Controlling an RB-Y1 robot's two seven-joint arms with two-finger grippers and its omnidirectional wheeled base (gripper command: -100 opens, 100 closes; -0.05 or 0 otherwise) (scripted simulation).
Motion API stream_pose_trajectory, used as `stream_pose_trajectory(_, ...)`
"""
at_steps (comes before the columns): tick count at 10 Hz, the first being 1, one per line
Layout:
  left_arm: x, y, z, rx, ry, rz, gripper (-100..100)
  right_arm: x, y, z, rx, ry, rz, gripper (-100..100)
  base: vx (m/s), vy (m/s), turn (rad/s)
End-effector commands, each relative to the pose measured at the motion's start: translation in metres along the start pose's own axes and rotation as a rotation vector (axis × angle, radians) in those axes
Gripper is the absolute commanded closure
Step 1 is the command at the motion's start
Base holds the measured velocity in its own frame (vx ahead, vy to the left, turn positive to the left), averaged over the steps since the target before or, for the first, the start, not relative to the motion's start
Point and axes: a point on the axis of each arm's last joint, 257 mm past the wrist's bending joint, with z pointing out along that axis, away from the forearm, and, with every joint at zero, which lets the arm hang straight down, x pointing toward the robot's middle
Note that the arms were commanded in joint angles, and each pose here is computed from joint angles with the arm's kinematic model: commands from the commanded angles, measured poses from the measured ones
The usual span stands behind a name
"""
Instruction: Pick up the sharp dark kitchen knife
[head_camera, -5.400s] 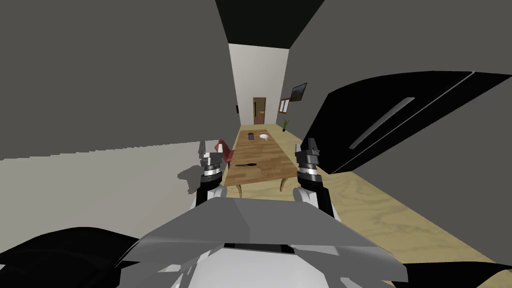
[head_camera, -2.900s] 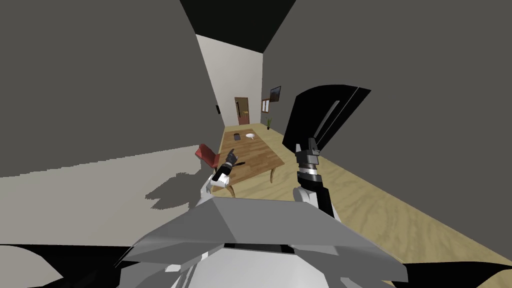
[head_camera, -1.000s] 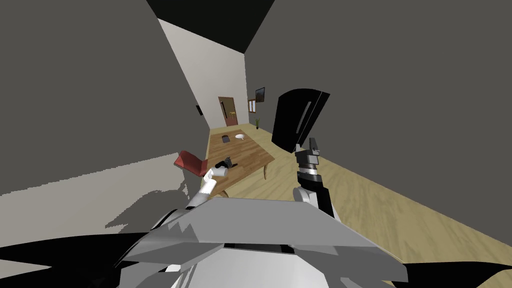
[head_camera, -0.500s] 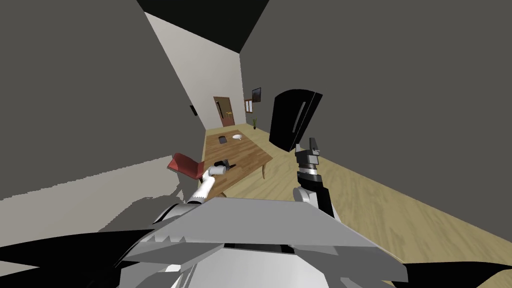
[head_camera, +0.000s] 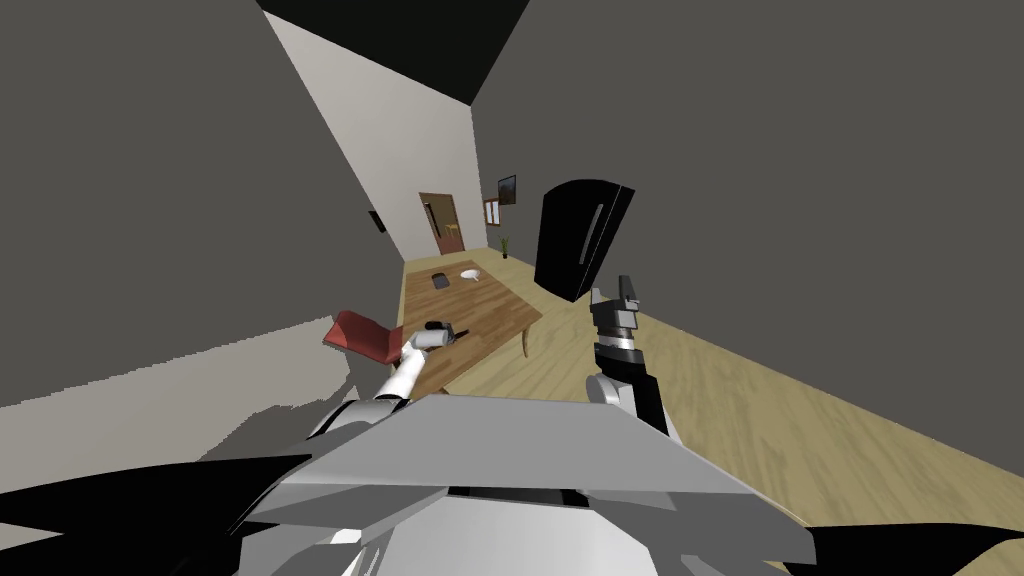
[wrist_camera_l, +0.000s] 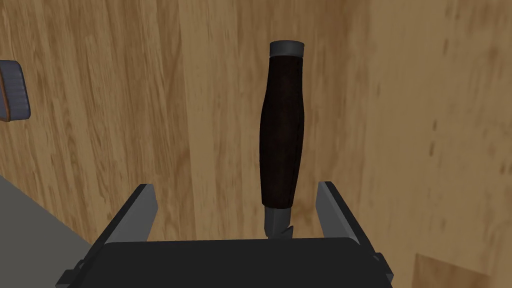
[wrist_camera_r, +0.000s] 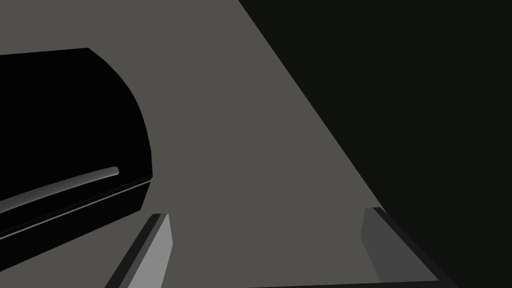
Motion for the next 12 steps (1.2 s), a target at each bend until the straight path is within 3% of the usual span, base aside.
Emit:
stream_pose_trajectory(1,-0.017,0.005,0.003,-0.048,-0.038,-0.031,-100,0.000,0.000,0.000,0.000,0.000,0.000,0,-0.003,0.017,-0.083)
stream_pose_trajectory(8,-0.074,0.029,0.002,-0.230,-0.163,-0.171,-100,0.000,0.000,0.000,0.000,0.000,0.000,0,-0.002,0.022,-0.102)
stream_pose_trajectory(10,-0.087,0.036,-0.001,-0.275,-0.188,-0.210,-100,0.000,0.000,0.000,0.000,0.000,0.000,0,-0.003,0.023,-0.067)
stream_pose_trajectory(12,-0.087,0.036,-0.001,-0.274,-0.187,-0.210,-100,0.000,0.000,0.000,0.000,0.000,0.000,0,0.000,0.014,-0.032)
